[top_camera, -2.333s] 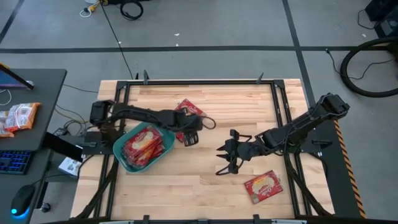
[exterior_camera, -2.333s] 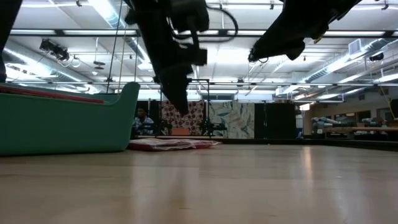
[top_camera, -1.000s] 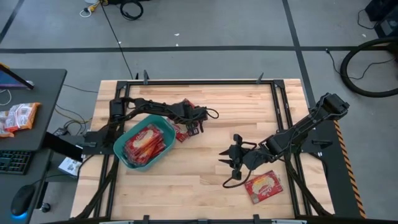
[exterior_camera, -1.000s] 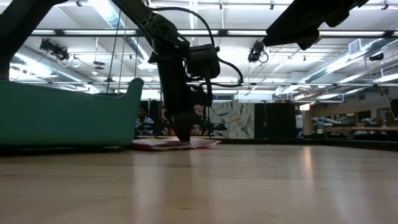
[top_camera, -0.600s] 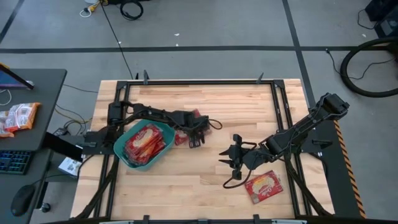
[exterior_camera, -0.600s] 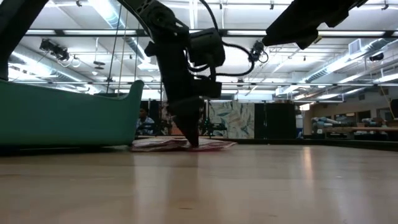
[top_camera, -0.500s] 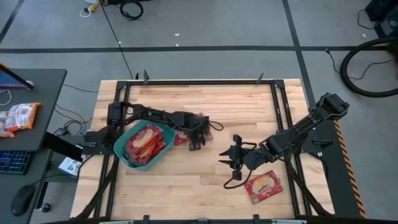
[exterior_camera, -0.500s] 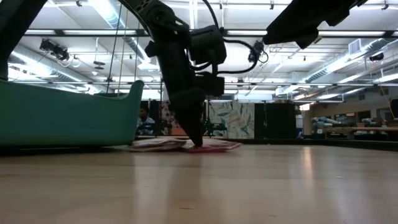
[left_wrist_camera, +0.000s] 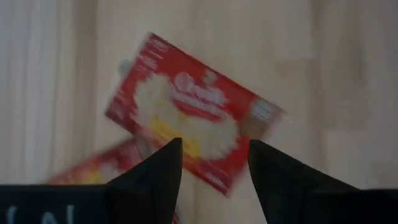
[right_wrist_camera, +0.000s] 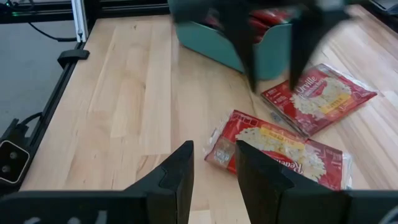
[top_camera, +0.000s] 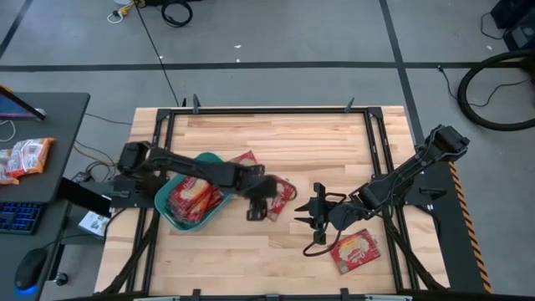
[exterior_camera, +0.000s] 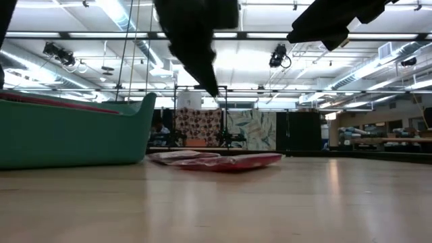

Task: Sort popcorn bags into baskets
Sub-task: Put the red popcorn bag into the green bin

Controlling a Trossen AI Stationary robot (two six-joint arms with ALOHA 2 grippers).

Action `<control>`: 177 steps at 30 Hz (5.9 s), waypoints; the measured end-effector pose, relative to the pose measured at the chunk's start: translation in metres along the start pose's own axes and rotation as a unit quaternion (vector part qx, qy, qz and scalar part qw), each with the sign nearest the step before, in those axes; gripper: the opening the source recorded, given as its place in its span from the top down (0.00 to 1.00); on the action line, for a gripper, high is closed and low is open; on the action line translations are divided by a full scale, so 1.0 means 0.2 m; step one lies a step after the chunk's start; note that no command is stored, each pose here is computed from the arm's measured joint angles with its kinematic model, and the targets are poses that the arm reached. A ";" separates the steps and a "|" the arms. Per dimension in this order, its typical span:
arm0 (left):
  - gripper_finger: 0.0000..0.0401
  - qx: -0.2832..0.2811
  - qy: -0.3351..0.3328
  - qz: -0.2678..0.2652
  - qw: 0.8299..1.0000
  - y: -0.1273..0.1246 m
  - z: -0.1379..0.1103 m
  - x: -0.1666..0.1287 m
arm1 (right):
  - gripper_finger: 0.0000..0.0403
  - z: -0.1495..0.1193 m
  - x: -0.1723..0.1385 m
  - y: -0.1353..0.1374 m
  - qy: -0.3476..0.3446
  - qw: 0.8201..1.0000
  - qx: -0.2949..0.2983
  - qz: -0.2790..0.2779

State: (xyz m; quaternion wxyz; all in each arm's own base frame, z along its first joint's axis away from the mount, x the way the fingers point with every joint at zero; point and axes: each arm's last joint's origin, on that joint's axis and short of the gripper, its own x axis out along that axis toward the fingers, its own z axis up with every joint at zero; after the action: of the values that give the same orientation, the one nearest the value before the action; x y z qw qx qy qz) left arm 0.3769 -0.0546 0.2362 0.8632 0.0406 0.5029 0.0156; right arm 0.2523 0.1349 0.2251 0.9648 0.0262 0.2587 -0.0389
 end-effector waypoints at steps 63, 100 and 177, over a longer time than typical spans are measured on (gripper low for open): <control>0.53 -0.044 0.013 0.044 0.998 -0.44 -0.24 -0.24 | 0.66 -0.31 0.58 -0.12 0.182 0.893 -0.404 -0.080; 0.31 0.079 -0.071 0.063 0.992 -0.52 -0.20 -0.25 | 0.99 -0.02 0.18 0.06 0.040 0.943 -0.330 -0.027; 0.91 0.128 0.006 0.155 0.980 -0.14 -0.65 -1.01 | 0.79 0.18 0.04 -0.06 -0.022 0.996 -0.063 0.059</control>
State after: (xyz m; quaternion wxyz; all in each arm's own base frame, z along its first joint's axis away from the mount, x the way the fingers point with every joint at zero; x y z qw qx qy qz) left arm 0.1642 -0.0891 0.3451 0.8347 0.2282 0.4939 0.0849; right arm 0.2760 0.1204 0.2521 0.9707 -0.0200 0.2369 0.0341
